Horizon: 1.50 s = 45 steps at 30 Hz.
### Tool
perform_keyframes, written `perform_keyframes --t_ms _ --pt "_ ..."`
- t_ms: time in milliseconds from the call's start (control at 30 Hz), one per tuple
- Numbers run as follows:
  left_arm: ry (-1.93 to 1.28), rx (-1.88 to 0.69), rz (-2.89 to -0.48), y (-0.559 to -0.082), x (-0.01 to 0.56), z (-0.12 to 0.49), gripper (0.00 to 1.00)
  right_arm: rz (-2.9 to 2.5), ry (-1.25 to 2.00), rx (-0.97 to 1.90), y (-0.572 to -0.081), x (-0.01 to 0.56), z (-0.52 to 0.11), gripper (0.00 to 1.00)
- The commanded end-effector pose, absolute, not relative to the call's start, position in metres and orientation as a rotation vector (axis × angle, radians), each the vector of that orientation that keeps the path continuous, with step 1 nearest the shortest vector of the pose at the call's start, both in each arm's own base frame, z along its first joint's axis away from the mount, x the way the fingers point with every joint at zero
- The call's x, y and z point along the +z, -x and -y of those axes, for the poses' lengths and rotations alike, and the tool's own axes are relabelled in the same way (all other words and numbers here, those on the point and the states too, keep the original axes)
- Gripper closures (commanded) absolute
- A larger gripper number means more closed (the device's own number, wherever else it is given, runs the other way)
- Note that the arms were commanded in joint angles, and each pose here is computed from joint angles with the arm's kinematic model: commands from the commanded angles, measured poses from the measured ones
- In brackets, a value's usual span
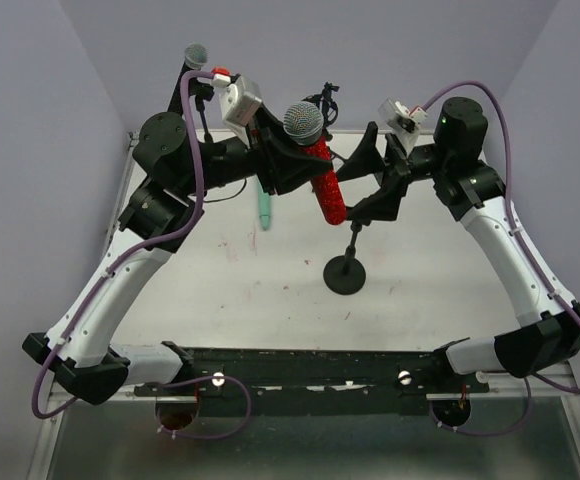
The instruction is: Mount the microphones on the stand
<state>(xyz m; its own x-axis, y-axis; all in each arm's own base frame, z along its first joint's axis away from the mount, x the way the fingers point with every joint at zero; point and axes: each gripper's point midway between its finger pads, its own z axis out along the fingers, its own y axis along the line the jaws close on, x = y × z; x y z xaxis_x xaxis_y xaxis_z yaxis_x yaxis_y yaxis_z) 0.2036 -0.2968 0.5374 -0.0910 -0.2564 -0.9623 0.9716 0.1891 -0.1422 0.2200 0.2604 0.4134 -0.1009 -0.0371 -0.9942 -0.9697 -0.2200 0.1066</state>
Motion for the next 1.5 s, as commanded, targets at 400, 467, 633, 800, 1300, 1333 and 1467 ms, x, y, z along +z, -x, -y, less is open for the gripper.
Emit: perform_keyframes --t_ms 400,467,633,800,1300,1333,1467 --pt "-0.814 -1.209 -1.129 -0.205 0.556 0.314 1.00 -1.251 1.291 1.612 -0.205 0.415 -0.281 0.37" --pt "-0.814 -1.215 -1.124 -0.204 0.557 0.314 1.00 -1.252 1.280 1.626 -0.205 0.416 -0.281 0.58" --pt "-0.787 -1.264 -1.095 -0.197 0.556 0.312 0.86 -1.223 1.267 1.646 -0.199 0.423 -0.280 0.83" --pt "-0.708 -1.358 -1.056 -0.187 0.542 0.306 0.29 -1.186 1.227 1.676 -0.193 0.430 -0.278 0.86" --pt "-0.492 -1.430 -0.960 -0.190 0.504 0.314 0.23 -1.186 1.172 1.707 -0.198 0.429 -0.281 0.88" --pt "-0.480 -1.428 -0.945 -0.190 0.505 0.314 0.23 -1.186 1.173 1.707 -0.198 0.429 -0.281 0.88" --pt "-0.433 -1.433 -0.897 -0.192 0.511 0.312 0.27 -1.188 1.174 1.705 -0.198 0.428 -0.281 0.88"
